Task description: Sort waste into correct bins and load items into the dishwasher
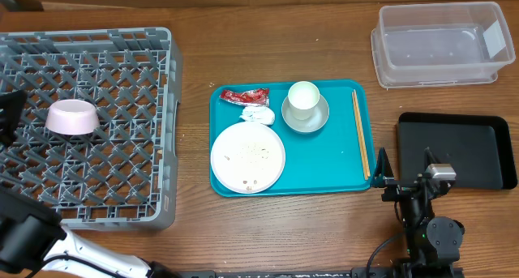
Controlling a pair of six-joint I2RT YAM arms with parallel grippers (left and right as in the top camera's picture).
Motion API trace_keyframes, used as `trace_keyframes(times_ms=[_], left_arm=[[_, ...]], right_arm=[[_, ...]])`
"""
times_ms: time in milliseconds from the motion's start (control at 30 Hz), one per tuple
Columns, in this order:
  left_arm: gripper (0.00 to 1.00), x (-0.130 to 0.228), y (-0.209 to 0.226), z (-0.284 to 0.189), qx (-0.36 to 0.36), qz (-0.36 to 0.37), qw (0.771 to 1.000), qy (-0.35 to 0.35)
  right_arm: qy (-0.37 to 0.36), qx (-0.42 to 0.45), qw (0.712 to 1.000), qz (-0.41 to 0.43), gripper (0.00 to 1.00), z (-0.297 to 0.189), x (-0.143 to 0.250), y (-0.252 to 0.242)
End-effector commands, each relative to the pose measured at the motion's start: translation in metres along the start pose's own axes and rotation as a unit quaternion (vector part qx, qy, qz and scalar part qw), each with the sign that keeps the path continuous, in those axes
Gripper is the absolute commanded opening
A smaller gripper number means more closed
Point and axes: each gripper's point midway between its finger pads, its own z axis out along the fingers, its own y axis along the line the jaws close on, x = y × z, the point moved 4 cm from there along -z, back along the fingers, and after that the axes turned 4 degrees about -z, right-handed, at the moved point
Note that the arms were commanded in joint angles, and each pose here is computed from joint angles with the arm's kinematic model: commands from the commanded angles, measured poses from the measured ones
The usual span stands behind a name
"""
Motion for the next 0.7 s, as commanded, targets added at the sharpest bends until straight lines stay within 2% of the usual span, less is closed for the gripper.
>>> trace_keyframes(times_ms=[0,200,267,367,500,567,667], left_arm=[[0.04,0.011,-0.005,0.030,-0.033,0.017,0.999,0.032],[0.04,0.021,0.000,0.068,-0.086,0.014,0.994,0.062],[0.04,0.021,0.008,0.074,-0.123,0.005,0.991,0.058],[0.04,0.017,0.036,0.074,-0.241,0.008,0.970,0.035],[0.04,0.013,0.064,0.063,-0.374,0.023,0.927,0.010],[0.04,0.011,0.069,0.060,-0.404,0.022,0.914,-0.001],[0.04,0.007,0.071,0.059,-0.419,0.026,0.907,-0.011]], right_arm=[[-0.002,0.000,1.000,0.002,1.00,0.000,0.002,-0.001],[-0.002,0.000,1.000,0.002,1.00,0.000,0.002,-0.001],[-0.002,0.000,1.000,0.002,1.00,0.000,0.002,0.000],[-0.002,0.000,1.000,0.002,1.00,0.000,0.002,0.000],[-0.002,0.000,1.000,0.002,1.00,0.000,0.002,-0.001],[-0.002,0.000,1.000,0.002,1.00,0.000,0.002,0.000],[-0.002,0.000,1.000,0.002,1.00,0.000,0.002,0.000]])
